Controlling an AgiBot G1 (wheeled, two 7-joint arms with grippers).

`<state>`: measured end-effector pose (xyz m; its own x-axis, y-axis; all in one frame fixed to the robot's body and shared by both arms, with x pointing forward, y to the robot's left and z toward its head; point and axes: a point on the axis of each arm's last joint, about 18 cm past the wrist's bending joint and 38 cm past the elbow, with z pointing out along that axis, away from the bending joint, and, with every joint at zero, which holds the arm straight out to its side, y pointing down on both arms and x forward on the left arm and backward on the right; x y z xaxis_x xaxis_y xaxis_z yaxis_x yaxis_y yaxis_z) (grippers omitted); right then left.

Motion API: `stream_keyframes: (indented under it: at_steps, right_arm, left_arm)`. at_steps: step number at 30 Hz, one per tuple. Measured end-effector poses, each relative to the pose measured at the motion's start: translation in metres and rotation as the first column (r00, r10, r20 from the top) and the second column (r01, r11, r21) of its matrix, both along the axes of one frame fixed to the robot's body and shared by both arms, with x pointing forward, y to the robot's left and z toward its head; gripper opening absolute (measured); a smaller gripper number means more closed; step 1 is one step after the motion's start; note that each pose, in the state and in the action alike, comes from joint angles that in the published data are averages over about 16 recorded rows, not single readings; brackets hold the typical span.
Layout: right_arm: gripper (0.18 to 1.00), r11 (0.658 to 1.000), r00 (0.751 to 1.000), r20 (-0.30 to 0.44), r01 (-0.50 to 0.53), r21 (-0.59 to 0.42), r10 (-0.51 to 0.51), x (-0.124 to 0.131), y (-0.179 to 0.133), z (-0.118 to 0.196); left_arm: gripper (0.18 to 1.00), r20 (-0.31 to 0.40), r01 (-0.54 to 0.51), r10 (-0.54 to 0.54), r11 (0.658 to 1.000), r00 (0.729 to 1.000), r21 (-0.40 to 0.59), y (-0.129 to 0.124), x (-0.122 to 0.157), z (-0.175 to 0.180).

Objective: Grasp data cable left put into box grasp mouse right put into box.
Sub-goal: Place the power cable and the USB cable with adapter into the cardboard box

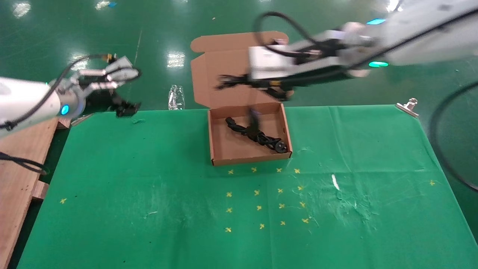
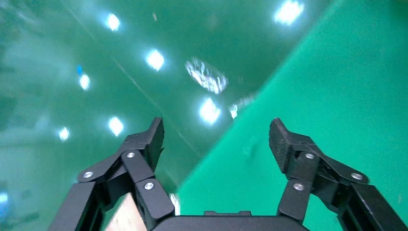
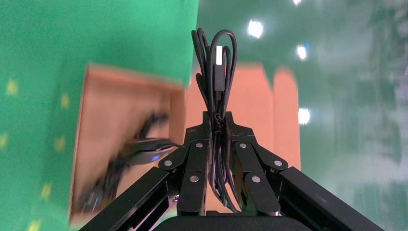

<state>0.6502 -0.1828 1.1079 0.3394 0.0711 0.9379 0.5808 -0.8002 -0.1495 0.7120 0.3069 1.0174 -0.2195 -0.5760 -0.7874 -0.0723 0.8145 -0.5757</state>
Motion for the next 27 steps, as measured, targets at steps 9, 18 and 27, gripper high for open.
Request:
stream_keyframes:
  at_steps: [9,18,27]
  right_arm:
    - [0.226,1.000,0.998,-0.056,0.002,0.006,-0.002,0.038,0.033,-0.017]
    - [0.225,0.995,0.985,-0.146,0.093,0.023,-0.088,0.071,0.016,-0.058]
    - [0.225,0.989,0.970,-0.204,0.146,0.038,-0.136,0.086,0.001,-0.097]
  left_arm:
    - [0.888,-0.009,-0.031,0.031,0.999,0.999,0.007,0.009,0.000,-0.005]
    - [0.971,-0.008,-0.033,0.033,0.999,0.999,0.007,0.008,-0.001,-0.005]
    - [0.999,-0.007,-0.035,0.035,0.999,0.999,0.006,0.009,-0.001,-0.005]
